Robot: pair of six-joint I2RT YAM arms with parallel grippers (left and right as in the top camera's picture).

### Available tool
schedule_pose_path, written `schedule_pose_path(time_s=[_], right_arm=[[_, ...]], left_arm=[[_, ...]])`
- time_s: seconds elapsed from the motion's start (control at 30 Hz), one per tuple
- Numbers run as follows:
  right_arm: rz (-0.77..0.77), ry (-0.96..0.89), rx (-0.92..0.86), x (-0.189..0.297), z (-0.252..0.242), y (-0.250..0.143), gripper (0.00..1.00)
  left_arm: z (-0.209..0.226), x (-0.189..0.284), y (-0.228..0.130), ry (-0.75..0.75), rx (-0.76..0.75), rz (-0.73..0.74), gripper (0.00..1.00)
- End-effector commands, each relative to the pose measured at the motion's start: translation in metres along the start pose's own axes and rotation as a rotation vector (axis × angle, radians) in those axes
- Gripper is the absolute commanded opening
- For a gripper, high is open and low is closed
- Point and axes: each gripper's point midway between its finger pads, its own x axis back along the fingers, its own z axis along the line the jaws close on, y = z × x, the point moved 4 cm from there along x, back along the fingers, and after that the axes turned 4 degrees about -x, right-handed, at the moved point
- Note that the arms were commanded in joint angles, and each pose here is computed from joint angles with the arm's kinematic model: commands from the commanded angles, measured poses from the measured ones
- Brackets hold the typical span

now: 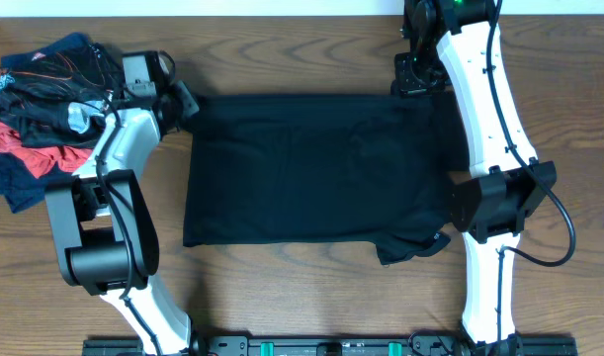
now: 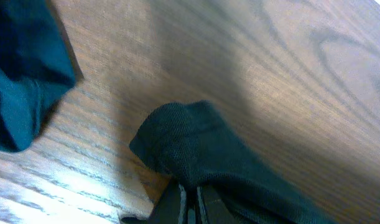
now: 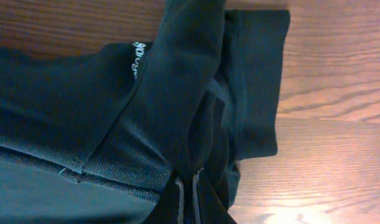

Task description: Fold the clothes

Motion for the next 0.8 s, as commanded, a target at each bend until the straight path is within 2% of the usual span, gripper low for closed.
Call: schedule_pose_path(time_s=[0.0, 0.43, 0.77], right_arm=[[-0.007, -0.052, -0.066, 0.006, -0.019, -0.002, 0.01], [0.261, -0.092, -0.09, -0.054, -0.042, -0.038, 0.01], [0.436, -0.077, -0.035, -0.086, -0.039, -0.071, 0.01]], left_arm=[[0.021, 0.013, 0.032, 0.104, -0.01, -0.077, 0.06], [0.024, 0.017, 0.02, 0.129, -0.013, 0.0, 0.06], [0.029, 0.018, 0.004, 0.154, -0.005, 0.079, 0.06]])
